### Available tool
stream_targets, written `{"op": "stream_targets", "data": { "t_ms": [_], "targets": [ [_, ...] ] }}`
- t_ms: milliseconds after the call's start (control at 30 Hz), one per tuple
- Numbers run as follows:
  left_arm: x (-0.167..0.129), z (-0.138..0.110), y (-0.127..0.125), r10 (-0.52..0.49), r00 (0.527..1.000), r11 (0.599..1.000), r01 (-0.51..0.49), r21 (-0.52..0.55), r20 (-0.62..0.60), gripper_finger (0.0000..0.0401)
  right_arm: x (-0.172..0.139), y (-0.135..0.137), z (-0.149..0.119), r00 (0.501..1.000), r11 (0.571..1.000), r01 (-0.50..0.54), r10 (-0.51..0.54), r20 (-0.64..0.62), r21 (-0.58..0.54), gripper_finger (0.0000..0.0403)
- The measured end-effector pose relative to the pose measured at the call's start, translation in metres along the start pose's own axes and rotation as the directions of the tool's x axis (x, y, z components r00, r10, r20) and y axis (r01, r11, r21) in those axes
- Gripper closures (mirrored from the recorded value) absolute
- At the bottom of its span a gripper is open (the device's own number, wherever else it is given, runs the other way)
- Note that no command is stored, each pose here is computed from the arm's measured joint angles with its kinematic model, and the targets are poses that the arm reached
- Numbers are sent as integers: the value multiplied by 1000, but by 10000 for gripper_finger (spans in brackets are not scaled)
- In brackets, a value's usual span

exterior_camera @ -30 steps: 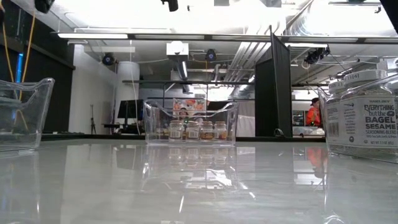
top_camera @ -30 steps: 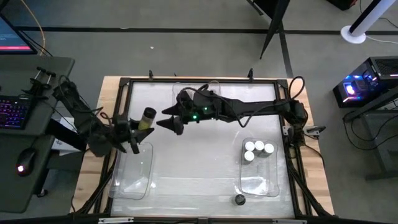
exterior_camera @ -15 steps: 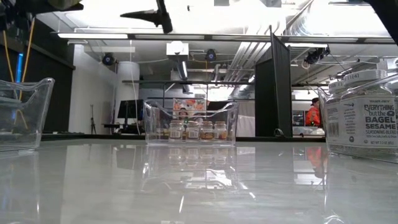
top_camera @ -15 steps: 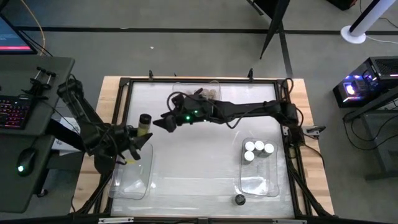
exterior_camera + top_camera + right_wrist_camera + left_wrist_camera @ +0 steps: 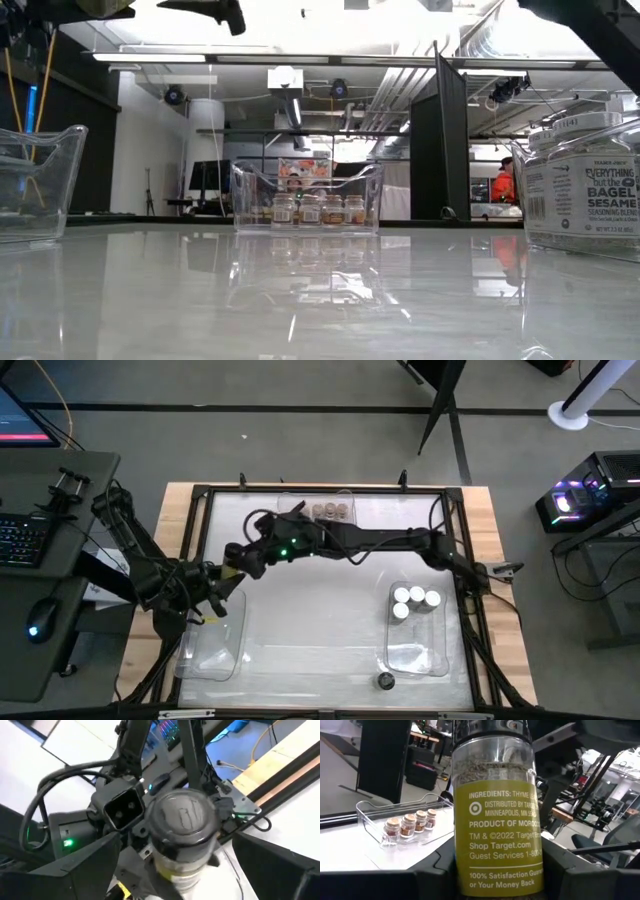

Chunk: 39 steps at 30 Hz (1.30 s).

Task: Sort spices by type
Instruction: Put the green seasoning bottle into the bottom left transparent bin

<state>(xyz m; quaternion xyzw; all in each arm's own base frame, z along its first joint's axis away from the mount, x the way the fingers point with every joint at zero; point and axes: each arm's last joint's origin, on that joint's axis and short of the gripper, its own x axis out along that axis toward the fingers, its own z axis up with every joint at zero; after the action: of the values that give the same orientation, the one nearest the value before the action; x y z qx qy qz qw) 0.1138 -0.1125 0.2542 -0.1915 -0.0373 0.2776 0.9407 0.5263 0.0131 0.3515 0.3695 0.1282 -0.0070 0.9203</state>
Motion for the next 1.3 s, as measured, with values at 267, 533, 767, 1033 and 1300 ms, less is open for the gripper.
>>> {"op": "stream_targets", "data": {
  "t_ms": [267, 533, 767, 1033, 1300],
  "targets": [
    [0, -1, 0, -6, 1000, 1000, 6, 0, -12, 247, 12, -5, -6, 999, 999, 15, -18, 51, 45, 47],
    [0, -1, -1, -11, 1000, 1000, 11, 2, -22, 247, 11, -2, -3, 997, 999, -10, 7, 82, 41, 98],
    [5, -1, 0, 7, 1000, 1000, -8, -1, -30, 247, 11, -2, -3, 996, 1000, 2, -4, 84, 23, 157],
    [11, -1, -1, 16, 998, 1000, -15, 17, -56, 231, 10, -3, -3, 996, 1000, 22, -20, 88, -19, 204],
    [8, 17, 4, -125, 946, 991, 134, 9, -299, 185, -13, 1, 11, 997, 987, 75, -76, 2, -140, 204]
  ]
}}
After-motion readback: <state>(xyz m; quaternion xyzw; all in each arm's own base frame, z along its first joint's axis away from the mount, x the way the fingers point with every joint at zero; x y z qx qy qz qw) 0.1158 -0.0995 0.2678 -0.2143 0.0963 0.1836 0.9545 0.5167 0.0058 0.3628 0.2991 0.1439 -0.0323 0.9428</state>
